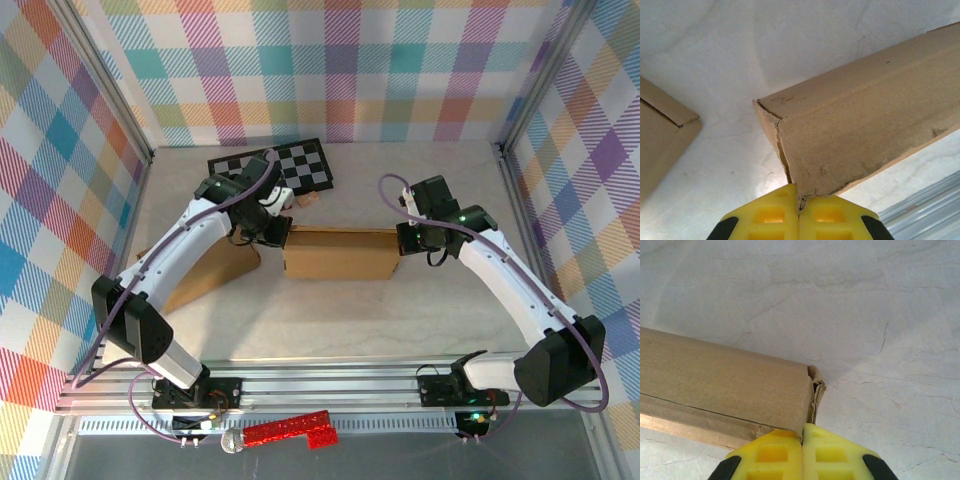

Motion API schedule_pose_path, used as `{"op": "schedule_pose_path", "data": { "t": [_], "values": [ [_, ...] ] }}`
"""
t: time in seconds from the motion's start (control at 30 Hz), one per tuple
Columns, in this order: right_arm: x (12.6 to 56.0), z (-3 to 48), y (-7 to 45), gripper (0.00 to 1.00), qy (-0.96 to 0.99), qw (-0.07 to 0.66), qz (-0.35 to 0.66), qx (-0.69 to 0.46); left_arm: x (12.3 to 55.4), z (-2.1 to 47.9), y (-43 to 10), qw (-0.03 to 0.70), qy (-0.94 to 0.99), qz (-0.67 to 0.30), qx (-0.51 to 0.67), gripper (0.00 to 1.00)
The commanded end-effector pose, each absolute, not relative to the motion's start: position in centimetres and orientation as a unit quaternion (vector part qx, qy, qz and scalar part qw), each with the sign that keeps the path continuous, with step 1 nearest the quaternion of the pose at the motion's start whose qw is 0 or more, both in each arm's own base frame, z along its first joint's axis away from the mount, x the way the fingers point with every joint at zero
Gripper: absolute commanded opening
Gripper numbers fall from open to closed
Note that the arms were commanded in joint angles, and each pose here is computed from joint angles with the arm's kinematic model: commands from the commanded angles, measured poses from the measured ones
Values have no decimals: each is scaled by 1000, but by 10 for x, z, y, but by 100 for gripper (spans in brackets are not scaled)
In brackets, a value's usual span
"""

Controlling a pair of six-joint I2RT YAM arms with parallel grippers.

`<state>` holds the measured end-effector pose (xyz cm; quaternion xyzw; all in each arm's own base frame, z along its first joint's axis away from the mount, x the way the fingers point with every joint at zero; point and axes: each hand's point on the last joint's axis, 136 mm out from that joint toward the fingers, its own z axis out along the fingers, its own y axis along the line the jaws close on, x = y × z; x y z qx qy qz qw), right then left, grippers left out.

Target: Fold the paper box

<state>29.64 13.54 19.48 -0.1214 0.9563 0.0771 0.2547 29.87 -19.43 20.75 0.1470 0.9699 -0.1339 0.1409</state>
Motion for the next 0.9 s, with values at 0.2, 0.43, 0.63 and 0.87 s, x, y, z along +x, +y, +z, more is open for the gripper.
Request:
{"op": "schedule_pose_path", "data": {
  "t": [0.2, 0.43, 0.63, 0.87],
  "values": [
    [292, 188, 145, 0, 964, 214, 87, -134, 284, 212, -200, 48, 981, -170, 76, 0],
    [292, 183, 145, 0, 966, 205, 87, -133, 283, 212, -204, 20, 982, -174, 69, 0],
    [290, 181, 144, 0, 966, 207, 85, -132, 281, 200, -194, 35, 984, -155, 84, 0],
    [285, 167, 144, 0, 963, 214, 87, -136, 280, 177, -193, 66, 980, -164, 96, 0]
  ]
}}
